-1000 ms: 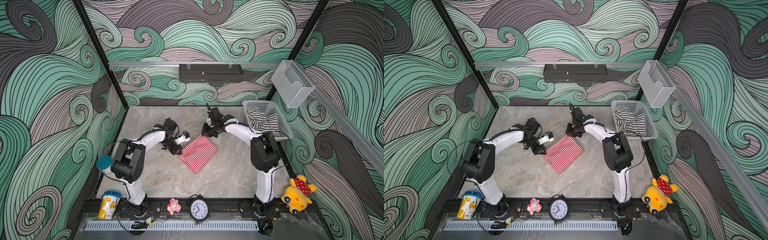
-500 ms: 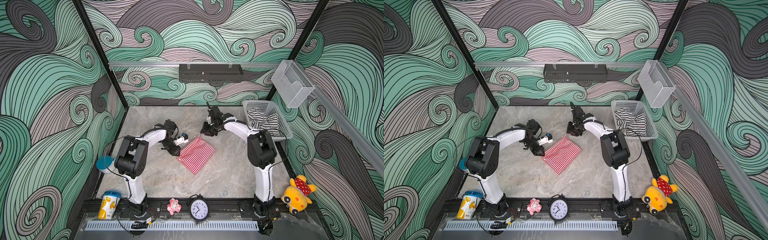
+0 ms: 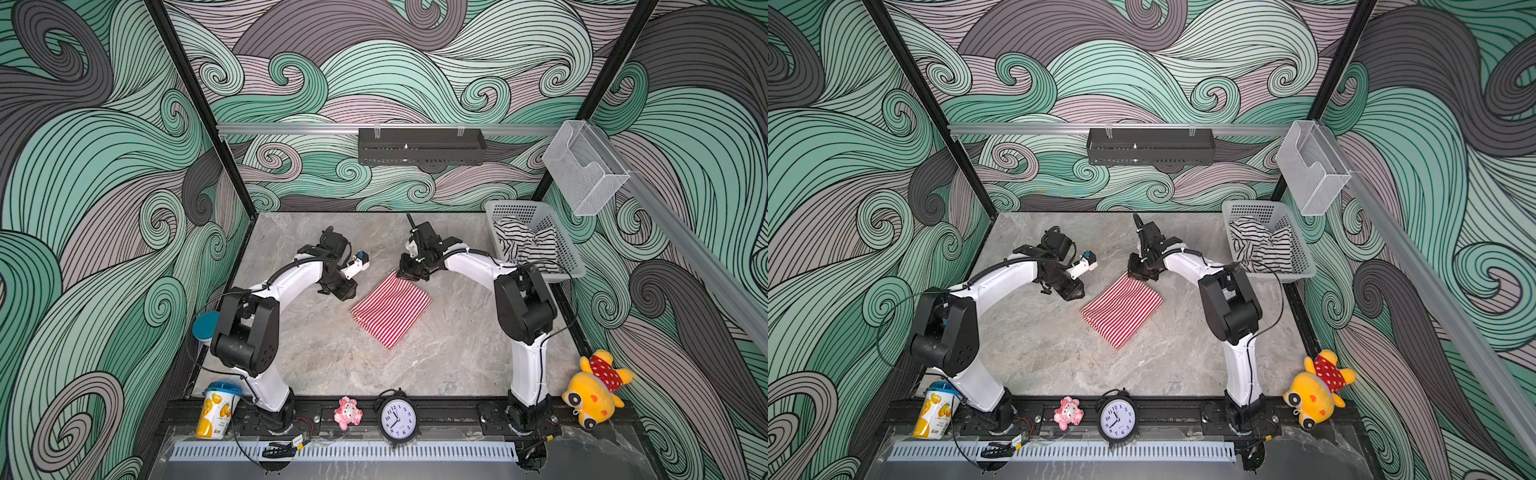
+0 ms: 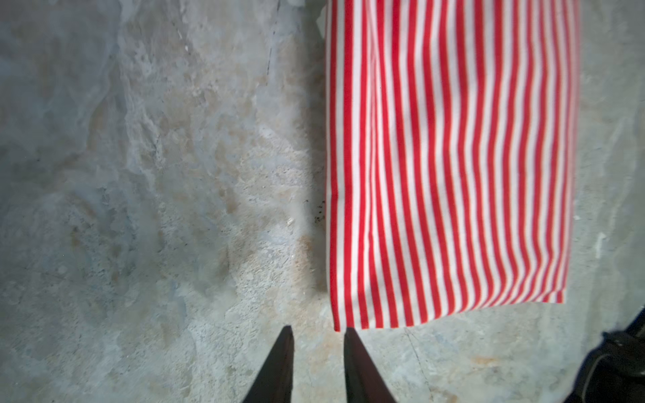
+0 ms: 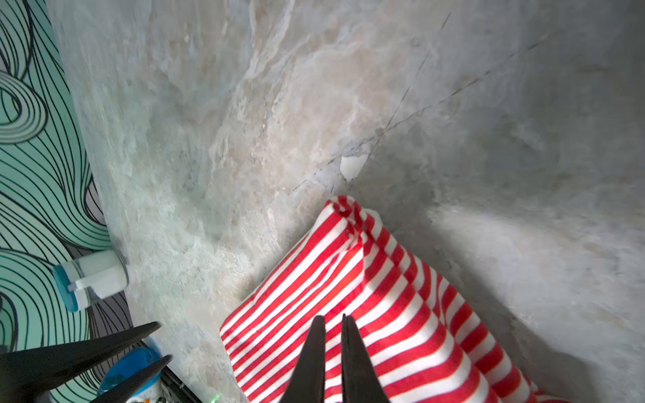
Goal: Fold and stack the tank tops
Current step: 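Lower the red striped square onto the table and open both grippers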
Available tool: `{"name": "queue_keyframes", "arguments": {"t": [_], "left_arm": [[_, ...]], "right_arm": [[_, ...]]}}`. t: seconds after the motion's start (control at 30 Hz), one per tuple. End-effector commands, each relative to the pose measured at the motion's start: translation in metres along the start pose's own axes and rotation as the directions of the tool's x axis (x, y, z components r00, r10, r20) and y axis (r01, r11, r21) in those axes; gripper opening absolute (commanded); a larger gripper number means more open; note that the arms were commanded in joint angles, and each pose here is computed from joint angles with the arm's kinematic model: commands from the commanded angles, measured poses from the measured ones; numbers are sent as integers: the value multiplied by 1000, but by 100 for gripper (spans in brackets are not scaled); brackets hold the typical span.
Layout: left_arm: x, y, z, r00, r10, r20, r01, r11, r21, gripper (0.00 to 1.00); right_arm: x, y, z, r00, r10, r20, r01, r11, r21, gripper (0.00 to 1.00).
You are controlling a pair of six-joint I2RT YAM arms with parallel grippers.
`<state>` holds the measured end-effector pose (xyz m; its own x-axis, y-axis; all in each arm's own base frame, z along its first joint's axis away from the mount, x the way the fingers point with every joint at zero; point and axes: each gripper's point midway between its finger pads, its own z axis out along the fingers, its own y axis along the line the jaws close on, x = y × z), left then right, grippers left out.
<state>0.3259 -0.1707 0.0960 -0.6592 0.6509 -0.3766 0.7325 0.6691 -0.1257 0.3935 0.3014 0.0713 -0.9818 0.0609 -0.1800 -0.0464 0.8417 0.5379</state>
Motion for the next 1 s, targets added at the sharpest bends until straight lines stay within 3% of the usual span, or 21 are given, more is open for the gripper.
{"name": "queue_keyframes", "arguments": {"t": [0.0, 0.13, 0.4, 0.63, 0.77, 0.97], "left_arm": [[-10, -40, -2, 999, 48, 19, -50, 991, 122, 28], [-8, -61, 20, 994, 102, -35, -96, 984, 151, 29], [15, -75, 58, 983, 97, -153, -70, 982, 176, 27], [35, -61, 76, 965, 100, -241, -81, 993, 86, 27], [43, -46, 83, 953, 85, -290, -84, 996, 15, 25], [47, -19, 85, 944, 54, -326, -81, 994, -72, 25]], "right_arm": [[-6, 7, -2, 1000, -13, 20, 14, 999, -44, 10], [-9, 8, 9, 1000, -4, -2, 4, 998, -60, 10], [-21, 5, 33, 999, 21, -30, -23, 997, -69, 10], [-47, -8, 43, 998, 57, -13, -58, 994, -91, 11], [-45, 8, 25, 999, 27, 21, -24, 991, -134, 16], [-21, 7, -1, 999, 13, 49, -6, 992, -124, 34]]}}
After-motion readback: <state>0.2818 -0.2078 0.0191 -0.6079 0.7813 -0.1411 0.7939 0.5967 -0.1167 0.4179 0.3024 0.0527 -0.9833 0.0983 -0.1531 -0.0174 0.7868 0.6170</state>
